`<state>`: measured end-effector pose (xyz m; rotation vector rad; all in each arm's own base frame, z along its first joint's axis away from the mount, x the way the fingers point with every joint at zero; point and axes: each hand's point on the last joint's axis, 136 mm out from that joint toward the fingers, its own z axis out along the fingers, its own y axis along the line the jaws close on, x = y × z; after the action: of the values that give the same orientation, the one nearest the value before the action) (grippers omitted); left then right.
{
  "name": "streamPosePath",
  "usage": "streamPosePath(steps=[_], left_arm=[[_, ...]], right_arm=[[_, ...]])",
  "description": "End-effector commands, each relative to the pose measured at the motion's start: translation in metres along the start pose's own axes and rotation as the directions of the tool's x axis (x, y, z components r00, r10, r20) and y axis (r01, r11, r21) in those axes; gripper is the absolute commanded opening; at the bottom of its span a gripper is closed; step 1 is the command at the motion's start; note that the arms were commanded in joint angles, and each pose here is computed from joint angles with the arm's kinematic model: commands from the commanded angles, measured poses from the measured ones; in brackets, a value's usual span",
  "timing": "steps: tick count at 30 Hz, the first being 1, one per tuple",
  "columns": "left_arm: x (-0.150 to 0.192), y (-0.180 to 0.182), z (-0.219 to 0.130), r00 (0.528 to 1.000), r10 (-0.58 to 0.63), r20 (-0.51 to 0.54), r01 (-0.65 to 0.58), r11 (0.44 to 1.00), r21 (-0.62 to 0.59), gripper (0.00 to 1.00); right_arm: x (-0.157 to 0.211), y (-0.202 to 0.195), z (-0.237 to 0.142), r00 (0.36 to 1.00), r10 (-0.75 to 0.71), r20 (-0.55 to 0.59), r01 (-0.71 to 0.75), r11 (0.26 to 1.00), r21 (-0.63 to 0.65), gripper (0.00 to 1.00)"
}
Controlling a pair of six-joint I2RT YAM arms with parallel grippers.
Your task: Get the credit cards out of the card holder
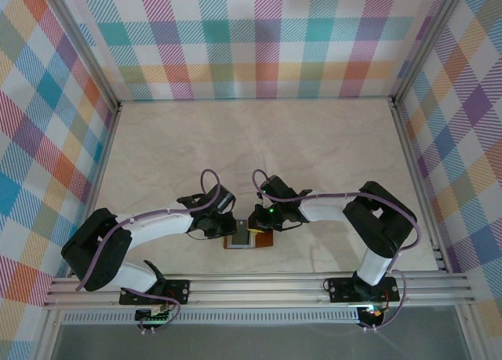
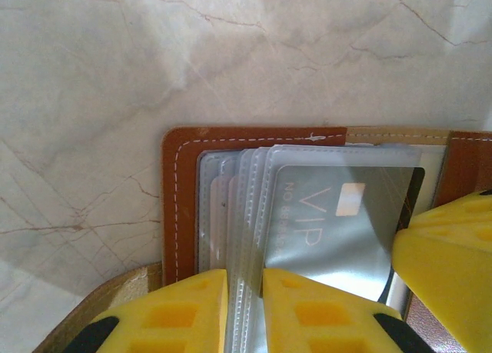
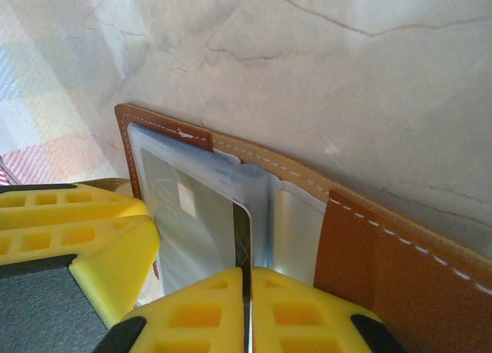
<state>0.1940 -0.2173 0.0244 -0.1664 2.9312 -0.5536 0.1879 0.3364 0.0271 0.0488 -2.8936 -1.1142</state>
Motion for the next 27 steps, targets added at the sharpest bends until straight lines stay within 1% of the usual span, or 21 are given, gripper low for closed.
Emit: streamPosePath(steps=[1, 7, 19, 21, 24, 27], left_arm=[[0.007, 0.024, 0.007, 1.0, -0.004, -0.026, 0.002, 0.996, -0.093, 0.2], [0.007, 0.025, 0.006, 1.0, -0.001, -0.024, -0.002, 0.995, -0.1, 0.2], [0.007, 0.026, 0.004, 1.0, -0.002, -0.022, 0.0, 0.995, -0.102, 0.19], [0.007, 0.026, 0.004, 1.0, -0.003, -0.023, 0.0, 0.995, -0.101, 0.2], [0.008, 0.026, 0.005, 1.0, -0.003, -0.024, 0.0, 0.995, -0.1, 0.2], [0.008, 0.026, 0.005, 1.0, -0.003, -0.027, 0.001, 0.995, -0.102, 0.2]], right_arm=[[0.004, -0.012, -0.001, 1.0, 0.003, -0.006, -0.003, 0.999, 0.035, 0.1], [0.003, -0.015, -0.007, 1.0, 0.002, 0.007, -0.002, 0.998, 0.056, 0.09], [0.003, -0.018, -0.015, 1.0, 0.005, 0.023, -0.007, 0.999, 0.049, 0.06], [0.003, -0.017, -0.015, 1.0, 0.003, 0.022, -0.004, 0.999, 0.043, 0.09], [0.003, -0.012, -0.013, 1.0, 0.0, 0.01, 0.0, 1.0, 0.017, 0.17], [0.004, -0.01, -0.01, 1.0, 0.007, 0.0, -0.007, 1.0, -0.001, 0.21]])
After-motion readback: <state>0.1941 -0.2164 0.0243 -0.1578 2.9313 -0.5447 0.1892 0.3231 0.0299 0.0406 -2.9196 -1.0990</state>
